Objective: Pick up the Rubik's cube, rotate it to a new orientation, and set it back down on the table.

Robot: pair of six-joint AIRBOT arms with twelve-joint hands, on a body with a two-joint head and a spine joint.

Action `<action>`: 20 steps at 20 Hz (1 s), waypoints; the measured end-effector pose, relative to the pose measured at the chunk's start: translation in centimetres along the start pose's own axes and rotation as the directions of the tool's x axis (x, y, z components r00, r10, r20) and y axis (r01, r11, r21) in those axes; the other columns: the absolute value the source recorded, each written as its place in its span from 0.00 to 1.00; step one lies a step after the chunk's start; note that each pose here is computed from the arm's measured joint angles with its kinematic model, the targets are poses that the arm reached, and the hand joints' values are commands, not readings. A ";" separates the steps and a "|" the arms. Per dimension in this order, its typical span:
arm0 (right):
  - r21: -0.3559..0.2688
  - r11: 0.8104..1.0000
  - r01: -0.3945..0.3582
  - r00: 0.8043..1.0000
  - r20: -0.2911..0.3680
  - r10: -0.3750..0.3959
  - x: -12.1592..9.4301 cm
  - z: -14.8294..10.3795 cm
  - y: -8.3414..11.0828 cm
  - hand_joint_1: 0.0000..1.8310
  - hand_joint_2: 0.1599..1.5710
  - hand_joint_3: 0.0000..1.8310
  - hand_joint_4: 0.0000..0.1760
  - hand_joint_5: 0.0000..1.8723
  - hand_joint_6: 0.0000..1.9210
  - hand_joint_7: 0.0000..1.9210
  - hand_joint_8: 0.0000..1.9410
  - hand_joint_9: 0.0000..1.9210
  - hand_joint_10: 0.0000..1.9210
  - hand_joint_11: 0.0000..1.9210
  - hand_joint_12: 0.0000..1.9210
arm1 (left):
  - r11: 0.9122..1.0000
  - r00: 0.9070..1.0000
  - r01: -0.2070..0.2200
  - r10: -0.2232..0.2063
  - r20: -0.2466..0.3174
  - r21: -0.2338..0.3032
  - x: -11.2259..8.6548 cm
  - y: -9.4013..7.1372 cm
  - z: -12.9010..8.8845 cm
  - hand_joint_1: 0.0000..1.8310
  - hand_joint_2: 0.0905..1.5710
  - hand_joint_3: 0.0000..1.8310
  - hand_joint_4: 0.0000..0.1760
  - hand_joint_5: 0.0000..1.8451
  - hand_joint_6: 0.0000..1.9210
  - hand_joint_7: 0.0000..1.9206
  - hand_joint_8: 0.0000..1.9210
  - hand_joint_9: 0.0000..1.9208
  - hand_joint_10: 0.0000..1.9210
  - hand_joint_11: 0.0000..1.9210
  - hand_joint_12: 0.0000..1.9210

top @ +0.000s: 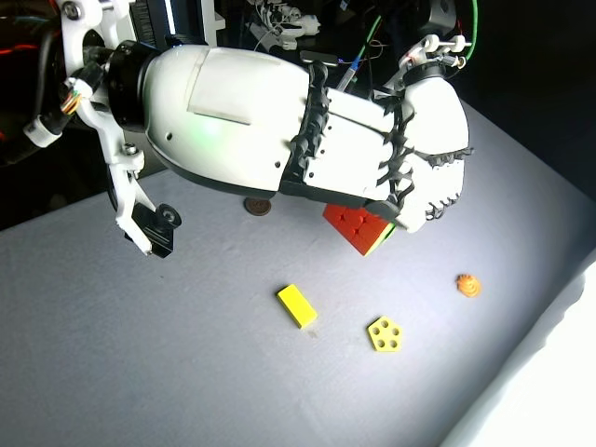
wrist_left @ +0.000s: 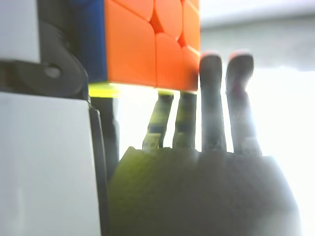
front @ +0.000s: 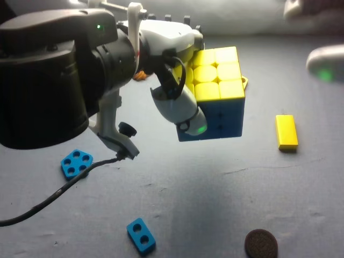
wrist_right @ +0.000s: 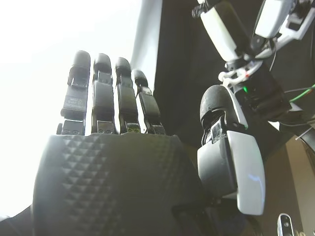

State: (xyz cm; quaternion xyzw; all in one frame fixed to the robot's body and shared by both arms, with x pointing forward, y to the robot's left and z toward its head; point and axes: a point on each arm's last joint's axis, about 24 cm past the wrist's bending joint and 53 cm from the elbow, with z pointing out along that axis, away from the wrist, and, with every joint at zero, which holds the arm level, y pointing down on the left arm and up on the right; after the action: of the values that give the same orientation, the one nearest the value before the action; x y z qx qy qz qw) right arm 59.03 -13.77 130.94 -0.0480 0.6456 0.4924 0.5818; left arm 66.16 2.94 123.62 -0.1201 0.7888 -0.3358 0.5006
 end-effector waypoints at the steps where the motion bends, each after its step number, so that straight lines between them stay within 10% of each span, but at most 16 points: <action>1: 0.006 1.000 0.006 1.000 -0.029 -0.005 0.9 0.2 0.0 0.05 0.78 0.00 0.00 0.06 0.00 0.26 0.44 0.20 0.75 0.04 0.98 | 1.000 1.000 0.003 -0.003 0.003 0.000 -0.2 0.0 0.0 0.52 0.93 0.00 0.15 0.22 0.94 0.22 0.99 0.14 0.99 0.14 1.00; 5: 0.016 1.000 0.001 0.999 -0.045 0.000 1.5 0.3 -0.1 0.12 0.78 0.00 0.00 0.07 0.01 0.20 0.65 0.19 0.89 0.12 1.00 | 1.000 1.000 0.009 -0.009 0.016 -0.016 -0.9 0.4 -0.2 0.51 0.93 0.00 0.17 0.21 0.96 0.22 0.99 0.14 0.98 0.15 1.00; 20: 0.061 0.997 -0.038 0.981 -0.185 0.049 7.0 1.8 0.2 0.11 0.78 0.00 0.00 0.04 0.00 0.18 0.70 0.15 0.93 0.10 1.00 | 1.000 1.000 -0.005 0.005 0.008 -0.018 -0.4 0.4 -0.3 0.52 0.92 0.00 0.15 0.22 0.95 0.24 0.98 0.15 0.97 0.14 1.00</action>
State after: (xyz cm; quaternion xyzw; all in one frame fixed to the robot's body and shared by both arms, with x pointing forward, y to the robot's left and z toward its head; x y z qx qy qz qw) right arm 57.93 -8.85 125.72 -0.0633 0.7119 0.4797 0.5089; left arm 66.14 3.56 123.74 -0.1242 0.7900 -0.3268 0.5036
